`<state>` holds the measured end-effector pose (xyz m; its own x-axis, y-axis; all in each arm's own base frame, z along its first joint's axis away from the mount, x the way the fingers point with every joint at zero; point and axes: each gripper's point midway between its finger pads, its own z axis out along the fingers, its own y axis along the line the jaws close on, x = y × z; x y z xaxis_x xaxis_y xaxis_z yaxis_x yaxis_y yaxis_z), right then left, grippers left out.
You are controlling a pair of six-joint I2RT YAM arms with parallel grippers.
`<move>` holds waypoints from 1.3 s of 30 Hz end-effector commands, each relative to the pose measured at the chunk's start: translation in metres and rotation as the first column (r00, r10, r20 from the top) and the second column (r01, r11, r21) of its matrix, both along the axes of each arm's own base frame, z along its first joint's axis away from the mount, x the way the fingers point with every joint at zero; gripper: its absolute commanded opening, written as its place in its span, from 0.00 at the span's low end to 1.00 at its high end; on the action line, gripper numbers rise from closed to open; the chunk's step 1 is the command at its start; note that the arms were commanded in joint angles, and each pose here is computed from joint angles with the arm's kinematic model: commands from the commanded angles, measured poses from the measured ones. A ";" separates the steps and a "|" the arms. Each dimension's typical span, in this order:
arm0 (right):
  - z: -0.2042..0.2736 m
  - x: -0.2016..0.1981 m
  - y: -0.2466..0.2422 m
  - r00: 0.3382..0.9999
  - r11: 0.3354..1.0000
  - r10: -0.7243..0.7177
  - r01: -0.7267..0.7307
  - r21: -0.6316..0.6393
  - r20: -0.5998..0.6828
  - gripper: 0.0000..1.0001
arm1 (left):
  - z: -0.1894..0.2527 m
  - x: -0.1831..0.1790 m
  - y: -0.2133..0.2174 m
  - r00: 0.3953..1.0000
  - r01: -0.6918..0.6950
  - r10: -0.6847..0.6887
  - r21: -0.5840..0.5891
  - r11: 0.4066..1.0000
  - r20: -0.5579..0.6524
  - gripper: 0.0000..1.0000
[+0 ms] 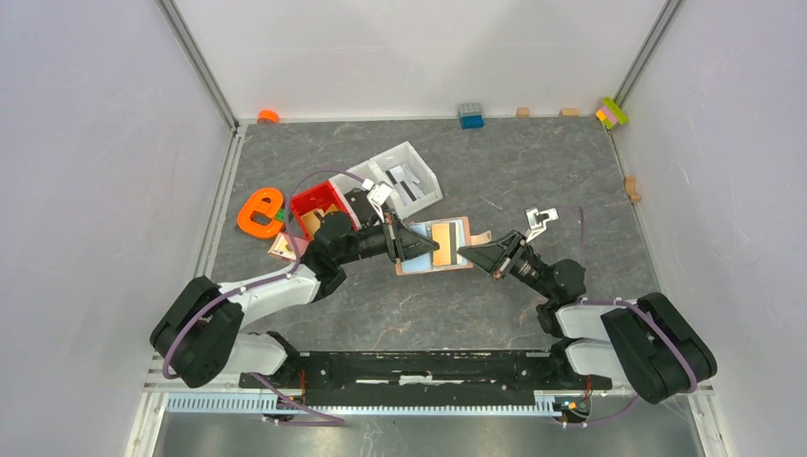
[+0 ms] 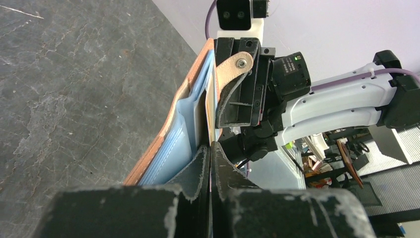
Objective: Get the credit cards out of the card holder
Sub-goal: Remove the credit card from the card holder.
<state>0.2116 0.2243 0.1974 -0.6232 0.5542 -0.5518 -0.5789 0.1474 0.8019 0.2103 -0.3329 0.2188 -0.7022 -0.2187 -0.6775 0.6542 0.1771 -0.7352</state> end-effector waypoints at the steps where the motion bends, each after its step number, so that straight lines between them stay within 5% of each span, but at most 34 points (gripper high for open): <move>1: 0.073 -0.025 -0.016 0.935 0.988 -0.052 -0.003 0.155 0.350 0.00 | 0.025 0.002 0.001 0.995 -0.015 0.018 -0.035 0.999 0.095 0.02; 18: 0.064 -0.013 -0.035 0.943 0.980 -0.153 0.105 0.171 0.297 0.00 | 0.016 0.019 0.019 0.985 -0.154 0.152 0.019 0.988 0.083 0.02; 29: 0.008 0.021 -0.052 0.946 0.955 -0.296 0.297 0.009 0.132 0.00 | -0.005 0.049 0.052 0.941 -0.337 0.337 0.090 0.937 0.015 0.02; 34: -0.024 0.040 -0.064 0.917 0.906 -0.390 0.398 -0.141 0.082 0.00 | -0.031 0.075 0.085 0.855 -0.502 0.518 0.201 0.841 -0.034 0.02; 39: -0.015 0.048 -0.071 0.891 0.877 -0.440 0.454 -0.161 0.116 0.00 | -0.044 0.094 0.124 0.730 -0.653 0.684 0.275 0.705 -0.019 0.02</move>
<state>0.2482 0.1646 0.1923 -0.3337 0.6718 -0.6613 -0.5279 0.4481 0.7215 0.2865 -0.2462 0.1855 -0.5948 -0.4560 -0.6620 0.3513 0.5933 -0.7243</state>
